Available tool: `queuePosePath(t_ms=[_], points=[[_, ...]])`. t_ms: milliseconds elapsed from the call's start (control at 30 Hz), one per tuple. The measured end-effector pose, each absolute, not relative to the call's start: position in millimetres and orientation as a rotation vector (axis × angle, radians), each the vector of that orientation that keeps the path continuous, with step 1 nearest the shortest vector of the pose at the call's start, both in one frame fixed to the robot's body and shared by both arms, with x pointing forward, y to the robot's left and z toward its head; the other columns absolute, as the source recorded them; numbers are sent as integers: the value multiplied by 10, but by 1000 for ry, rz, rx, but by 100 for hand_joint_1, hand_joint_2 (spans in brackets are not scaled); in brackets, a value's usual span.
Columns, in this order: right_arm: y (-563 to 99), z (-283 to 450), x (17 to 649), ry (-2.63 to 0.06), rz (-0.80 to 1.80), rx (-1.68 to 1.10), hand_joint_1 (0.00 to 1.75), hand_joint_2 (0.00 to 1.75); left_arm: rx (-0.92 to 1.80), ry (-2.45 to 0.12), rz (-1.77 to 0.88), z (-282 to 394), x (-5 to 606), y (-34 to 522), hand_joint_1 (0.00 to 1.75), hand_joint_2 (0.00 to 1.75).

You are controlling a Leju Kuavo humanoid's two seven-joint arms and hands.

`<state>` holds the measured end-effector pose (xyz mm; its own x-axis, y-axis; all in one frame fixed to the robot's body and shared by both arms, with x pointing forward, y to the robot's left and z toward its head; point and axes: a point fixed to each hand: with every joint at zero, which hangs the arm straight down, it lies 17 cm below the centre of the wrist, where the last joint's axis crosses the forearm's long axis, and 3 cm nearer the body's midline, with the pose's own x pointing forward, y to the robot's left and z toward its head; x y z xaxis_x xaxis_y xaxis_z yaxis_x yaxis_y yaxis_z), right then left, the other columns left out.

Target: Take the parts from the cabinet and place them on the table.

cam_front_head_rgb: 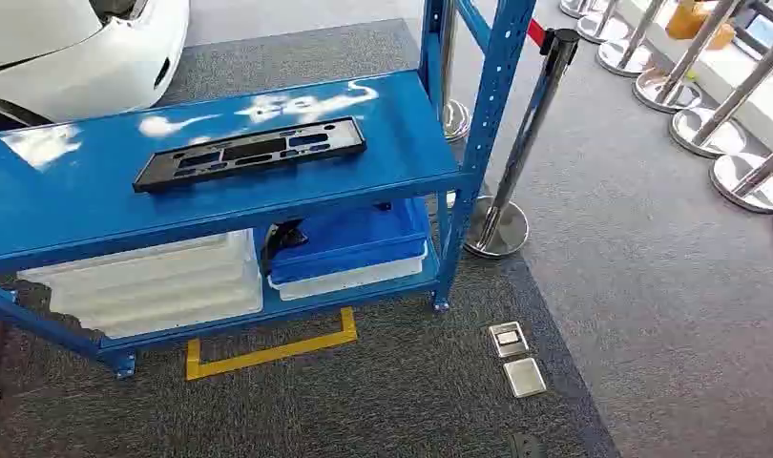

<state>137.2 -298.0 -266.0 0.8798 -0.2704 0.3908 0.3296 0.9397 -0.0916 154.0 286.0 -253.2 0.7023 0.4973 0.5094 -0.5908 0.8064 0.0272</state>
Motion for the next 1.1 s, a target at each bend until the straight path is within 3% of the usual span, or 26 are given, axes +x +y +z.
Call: queuePosePath(t_ms=[67,100,200,233,333,433,600,767,1033,1100], points=[[-2984,-2660,1371,-384,-309,-159,0,175,195,-508,605,-2532,1538,2859,0,175],[-2986,-2660,1371,-384,-306,-159,0,0,195,-508,603,-2532,1538,2857,0,0],[-3093,-2601,1544,-445,-255,-210,0,0,229,-464,567,-2573,1441,2898,0,0],[-3149,-2469,1904,-546,-166,-262,0,0,287,-389,521,-2625,1315,3017,0,0],[-2960,-1599,3748,-853,190,-282,0,0,339,-179,479,-2721,1014,3221,0,0],[-2930,-867,4660,-1022,310,-340,0,0,375,-189,446,-2702,1049,3416,0,0],[-2761,-623,4855,-1118,417,-357,0,0,408,-189,407,-2693,1011,3551,0,0],[-2236,71,5378,-1272,615,-385,0,0,414,-218,343,-2679,1075,3575,0,0],[-2223,96,5394,-1277,619,-385,0,0,414,-219,343,-2678,1078,3578,0,0],[-1940,350,5527,-1328,691,-368,0,0,417,-223,332,-2675,1087,3590,0,0]])
